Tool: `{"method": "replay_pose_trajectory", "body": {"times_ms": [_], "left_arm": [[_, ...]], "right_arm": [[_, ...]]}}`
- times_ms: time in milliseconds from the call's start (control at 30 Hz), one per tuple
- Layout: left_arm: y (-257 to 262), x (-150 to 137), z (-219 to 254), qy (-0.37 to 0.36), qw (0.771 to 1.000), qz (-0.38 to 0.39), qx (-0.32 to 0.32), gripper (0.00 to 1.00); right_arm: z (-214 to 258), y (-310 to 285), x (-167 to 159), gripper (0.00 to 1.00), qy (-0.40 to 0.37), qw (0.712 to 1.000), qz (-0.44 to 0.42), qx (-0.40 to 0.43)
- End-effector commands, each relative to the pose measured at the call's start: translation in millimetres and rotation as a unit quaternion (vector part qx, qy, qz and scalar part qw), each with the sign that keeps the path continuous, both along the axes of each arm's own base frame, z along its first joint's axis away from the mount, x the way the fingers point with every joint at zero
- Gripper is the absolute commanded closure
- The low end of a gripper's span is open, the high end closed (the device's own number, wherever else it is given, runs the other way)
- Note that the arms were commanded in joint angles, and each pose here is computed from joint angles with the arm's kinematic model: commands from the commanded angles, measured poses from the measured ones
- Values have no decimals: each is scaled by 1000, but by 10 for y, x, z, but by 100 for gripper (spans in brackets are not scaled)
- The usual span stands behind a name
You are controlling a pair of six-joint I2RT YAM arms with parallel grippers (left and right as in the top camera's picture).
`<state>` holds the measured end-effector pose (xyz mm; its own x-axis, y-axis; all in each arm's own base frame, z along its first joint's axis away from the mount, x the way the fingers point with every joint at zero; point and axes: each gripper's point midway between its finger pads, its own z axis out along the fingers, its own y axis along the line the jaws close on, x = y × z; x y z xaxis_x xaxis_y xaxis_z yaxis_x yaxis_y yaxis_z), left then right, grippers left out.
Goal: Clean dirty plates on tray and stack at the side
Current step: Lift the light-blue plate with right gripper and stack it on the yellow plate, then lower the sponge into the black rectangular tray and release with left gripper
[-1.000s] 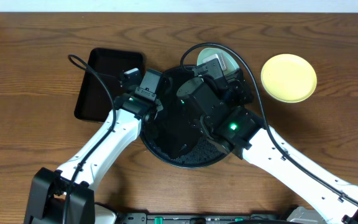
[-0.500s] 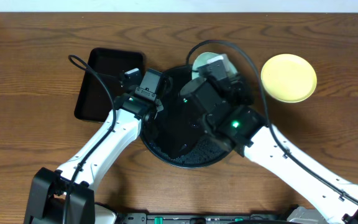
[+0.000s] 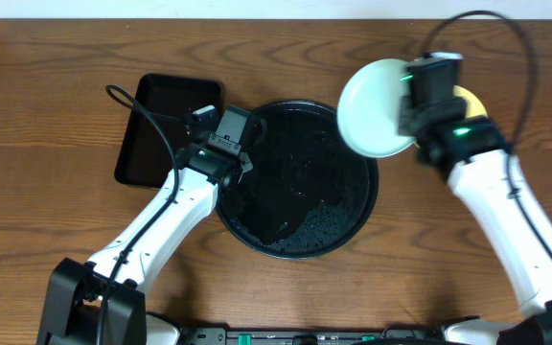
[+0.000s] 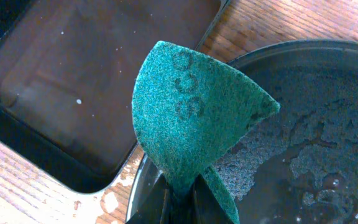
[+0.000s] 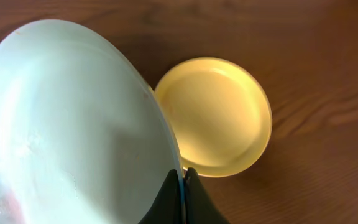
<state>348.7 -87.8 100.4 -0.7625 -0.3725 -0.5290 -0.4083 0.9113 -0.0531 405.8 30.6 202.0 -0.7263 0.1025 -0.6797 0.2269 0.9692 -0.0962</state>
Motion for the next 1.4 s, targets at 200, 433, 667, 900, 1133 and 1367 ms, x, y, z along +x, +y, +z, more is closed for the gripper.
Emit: {"method": "replay_pose_trajectory", "body": {"times_ms": [200, 433, 667, 900, 1133, 1367], "left_arm": [[15, -23, -42, 4, 1000, 4, 3, 92], [15, -22, -42, 4, 1000, 4, 3, 92], [15, -23, -42, 4, 1000, 4, 3, 92], [15, -23, -42, 4, 1000, 4, 3, 92], [15, -23, -42, 4, 1000, 4, 3, 92], [10, -23, -43, 4, 1000, 4, 1, 92]], "right_arm": [[55, -1058, 119, 99, -42, 977, -128, 163], [-229, -1522, 165, 99, -44, 951, -229, 203], [-795, -1586, 306, 99, 5, 949, -242, 204], [-1017, -1611, 404, 77, 14, 949, -237, 208], [-868, -1242, 526, 31, 12, 958, -119, 260], [-401, -543, 454, 23, 5, 937, 7, 350]]}}
